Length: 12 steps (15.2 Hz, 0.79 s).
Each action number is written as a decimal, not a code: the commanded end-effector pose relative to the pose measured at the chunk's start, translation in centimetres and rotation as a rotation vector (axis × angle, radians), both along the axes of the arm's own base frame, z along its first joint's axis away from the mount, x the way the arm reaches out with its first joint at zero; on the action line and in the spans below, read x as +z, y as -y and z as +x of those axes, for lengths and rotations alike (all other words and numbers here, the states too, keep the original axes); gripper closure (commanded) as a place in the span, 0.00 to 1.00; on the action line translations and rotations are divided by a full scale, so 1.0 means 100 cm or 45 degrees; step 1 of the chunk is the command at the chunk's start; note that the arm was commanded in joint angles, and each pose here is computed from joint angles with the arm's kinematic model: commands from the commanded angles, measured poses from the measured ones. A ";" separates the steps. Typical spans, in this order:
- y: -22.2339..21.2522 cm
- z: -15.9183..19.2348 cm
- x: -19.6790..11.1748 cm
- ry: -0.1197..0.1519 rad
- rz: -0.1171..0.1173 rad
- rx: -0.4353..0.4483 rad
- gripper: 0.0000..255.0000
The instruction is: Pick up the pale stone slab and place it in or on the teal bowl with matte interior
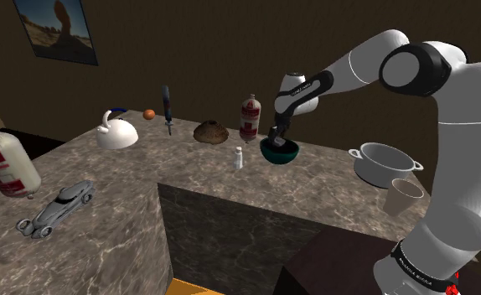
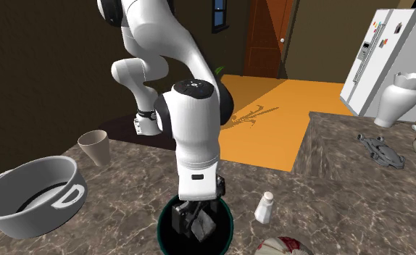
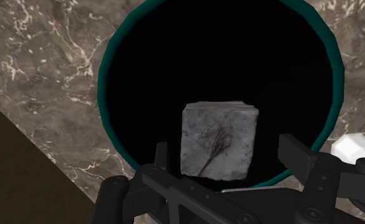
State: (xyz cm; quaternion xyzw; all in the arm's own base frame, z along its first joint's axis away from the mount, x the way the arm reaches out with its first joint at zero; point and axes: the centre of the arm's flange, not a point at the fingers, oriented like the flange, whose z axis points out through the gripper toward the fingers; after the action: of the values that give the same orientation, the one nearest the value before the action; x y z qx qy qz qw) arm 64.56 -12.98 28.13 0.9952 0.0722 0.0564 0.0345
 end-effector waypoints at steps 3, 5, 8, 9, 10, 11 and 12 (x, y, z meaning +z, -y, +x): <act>-0.002 -0.004 0.039 0.000 0.000 0.000 0.00; -0.003 -0.005 0.050 0.000 0.000 0.000 0.00; -0.003 -0.005 0.050 0.000 0.000 0.000 0.00; -0.003 -0.005 0.050 0.000 0.000 0.000 0.00; -0.003 -0.005 0.050 0.000 0.000 0.000 0.00; -0.003 -0.005 0.050 0.000 0.000 0.000 0.00; -0.003 -0.005 0.050 0.000 0.000 0.000 0.00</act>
State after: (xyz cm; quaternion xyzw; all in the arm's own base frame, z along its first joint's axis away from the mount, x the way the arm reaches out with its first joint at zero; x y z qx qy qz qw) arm 64.04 -12.68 33.09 0.9952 0.0722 0.0564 0.0345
